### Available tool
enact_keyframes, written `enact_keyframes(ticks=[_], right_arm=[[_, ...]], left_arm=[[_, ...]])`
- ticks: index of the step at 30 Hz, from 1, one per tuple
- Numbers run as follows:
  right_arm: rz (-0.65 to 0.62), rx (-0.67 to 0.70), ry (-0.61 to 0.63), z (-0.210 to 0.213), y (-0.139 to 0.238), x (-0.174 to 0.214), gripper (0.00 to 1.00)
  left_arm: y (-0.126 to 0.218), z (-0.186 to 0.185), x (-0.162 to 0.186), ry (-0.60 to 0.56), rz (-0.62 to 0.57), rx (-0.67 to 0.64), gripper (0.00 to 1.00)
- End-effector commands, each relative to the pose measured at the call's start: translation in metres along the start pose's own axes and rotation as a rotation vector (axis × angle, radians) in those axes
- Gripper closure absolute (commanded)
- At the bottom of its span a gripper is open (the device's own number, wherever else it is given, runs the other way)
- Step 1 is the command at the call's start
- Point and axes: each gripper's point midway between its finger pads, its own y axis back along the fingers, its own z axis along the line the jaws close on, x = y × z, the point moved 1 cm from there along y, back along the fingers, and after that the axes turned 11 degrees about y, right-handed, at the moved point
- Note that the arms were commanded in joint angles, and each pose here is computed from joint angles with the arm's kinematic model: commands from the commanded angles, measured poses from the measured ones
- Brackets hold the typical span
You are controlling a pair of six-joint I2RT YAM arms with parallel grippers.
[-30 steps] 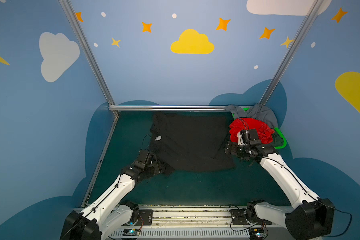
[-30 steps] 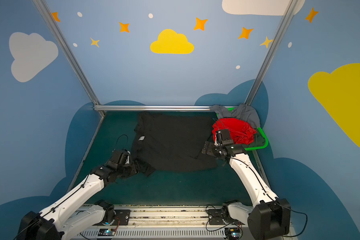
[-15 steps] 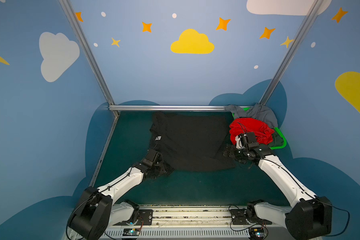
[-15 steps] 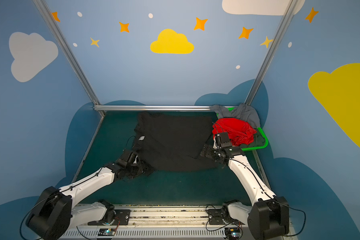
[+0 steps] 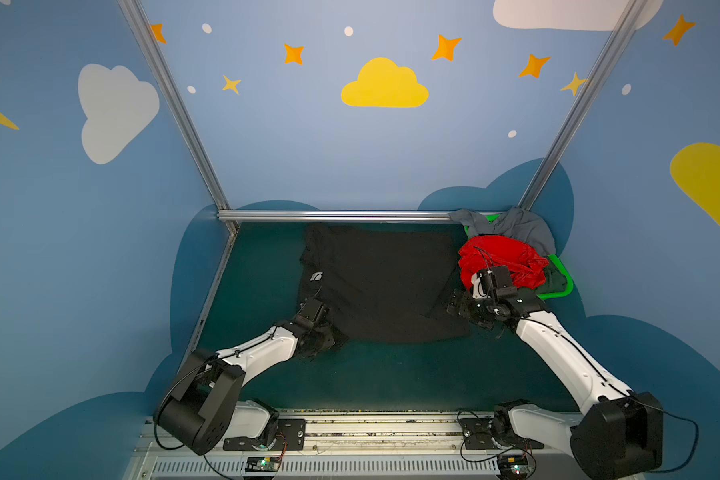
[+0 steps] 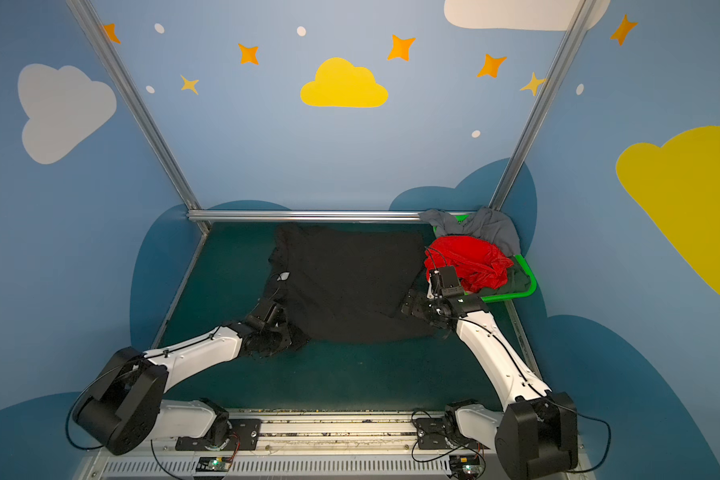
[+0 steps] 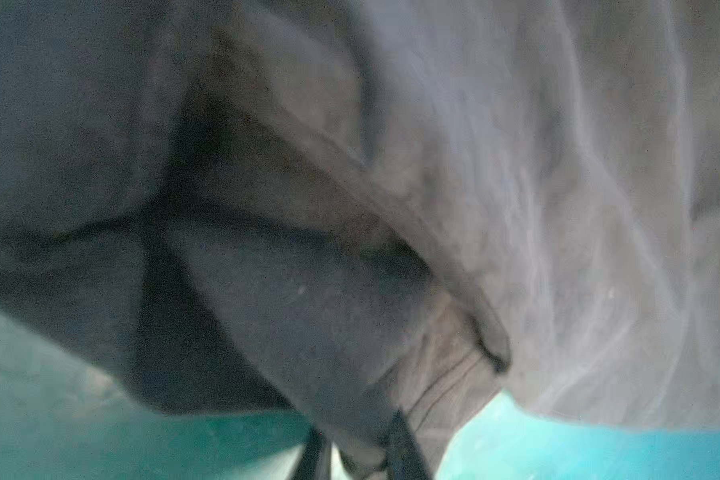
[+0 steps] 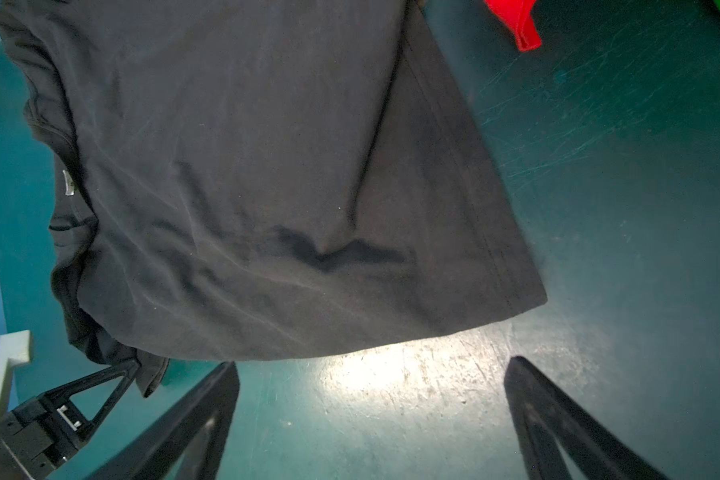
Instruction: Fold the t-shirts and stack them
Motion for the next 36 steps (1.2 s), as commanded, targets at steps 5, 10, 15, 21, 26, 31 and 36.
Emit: enact_keyframes(ticks=[5,10,15,21,26,31,36], right_arm=[[0.009,0.050,0.039,-0.009,0.001,0.002,0.02],[0.014,0.089,0.061,-0.012,0.001,0.000,0.02],[0.029,0.146,0.108,-0.013,0.000,-0.002,0.02],[0.069,0.185,0.163,-0.007,-0.009,-0.008,0.02],[0.099,0.184,0.182,0.000,-0.022,-0.019,0.02],[0.130,0.195,0.198,0.000,-0.032,-0.021,0.02],[0.158,0.201,0.196,-0.005,-0.039,-0.018,0.02]], left_arm=[[0.024,0.017,0.001,0.028,-0.044,-0.042,0.97],[0.059,0.025,-0.001,0.032,-0.107,-0.034,0.97],[0.083,0.044,0.008,0.043,-0.127,-0.041,0.97],[0.102,0.066,0.020,0.136,-0.150,-0.025,0.97],[0.135,0.088,0.001,0.273,-0.366,0.022,0.96],[0.152,0.099,-0.008,0.337,-0.463,0.038,0.82],[0.151,0.089,-0.012,0.297,-0.435,0.003,0.37]])
